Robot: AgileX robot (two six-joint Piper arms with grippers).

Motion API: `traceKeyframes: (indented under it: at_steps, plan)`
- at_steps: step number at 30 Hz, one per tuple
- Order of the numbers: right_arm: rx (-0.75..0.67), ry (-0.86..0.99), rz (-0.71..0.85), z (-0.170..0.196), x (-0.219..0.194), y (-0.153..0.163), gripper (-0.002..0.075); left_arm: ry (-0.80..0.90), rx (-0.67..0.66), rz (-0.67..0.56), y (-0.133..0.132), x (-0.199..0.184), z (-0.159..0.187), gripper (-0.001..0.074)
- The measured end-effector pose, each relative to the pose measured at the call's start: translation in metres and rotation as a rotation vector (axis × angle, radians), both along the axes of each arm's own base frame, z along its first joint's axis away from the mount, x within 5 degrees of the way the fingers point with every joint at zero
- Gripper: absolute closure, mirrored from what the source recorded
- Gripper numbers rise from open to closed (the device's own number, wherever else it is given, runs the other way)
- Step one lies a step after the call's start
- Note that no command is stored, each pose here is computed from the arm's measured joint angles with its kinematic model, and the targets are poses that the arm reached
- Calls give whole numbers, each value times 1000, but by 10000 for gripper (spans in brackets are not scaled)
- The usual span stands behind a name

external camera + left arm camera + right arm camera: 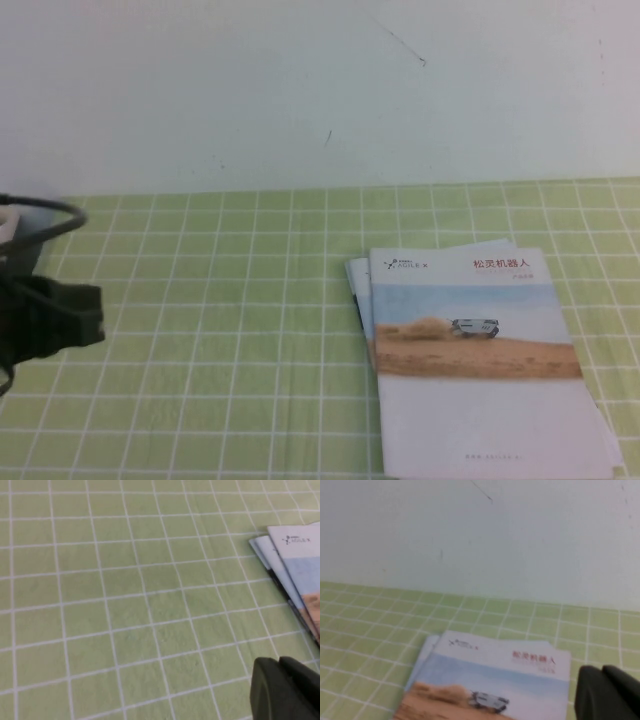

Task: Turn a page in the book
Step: Open the closed book

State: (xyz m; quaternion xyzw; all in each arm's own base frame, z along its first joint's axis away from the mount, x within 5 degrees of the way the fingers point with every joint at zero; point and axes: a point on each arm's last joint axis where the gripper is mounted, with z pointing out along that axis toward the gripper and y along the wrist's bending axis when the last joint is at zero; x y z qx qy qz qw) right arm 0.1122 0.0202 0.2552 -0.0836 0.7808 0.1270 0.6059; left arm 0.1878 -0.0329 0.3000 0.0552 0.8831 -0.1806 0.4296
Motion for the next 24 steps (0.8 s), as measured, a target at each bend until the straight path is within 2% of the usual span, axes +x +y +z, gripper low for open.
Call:
traceKeyframes:
  at_steps: [4,8,18,24]
  plan:
    - [34,-66,47,8,7,3,728,19,30,-119,-22,31,3,738]
    - [-26,-62,44,6,14,0,728,39,53,-240,-57,52,-3,738]
    - [-147,222,34,30,47,-16,728,75,122,-434,-127,83,-27,738]
    - [-162,392,172,38,84,-17,728,137,134,-481,-161,100,-60,738]
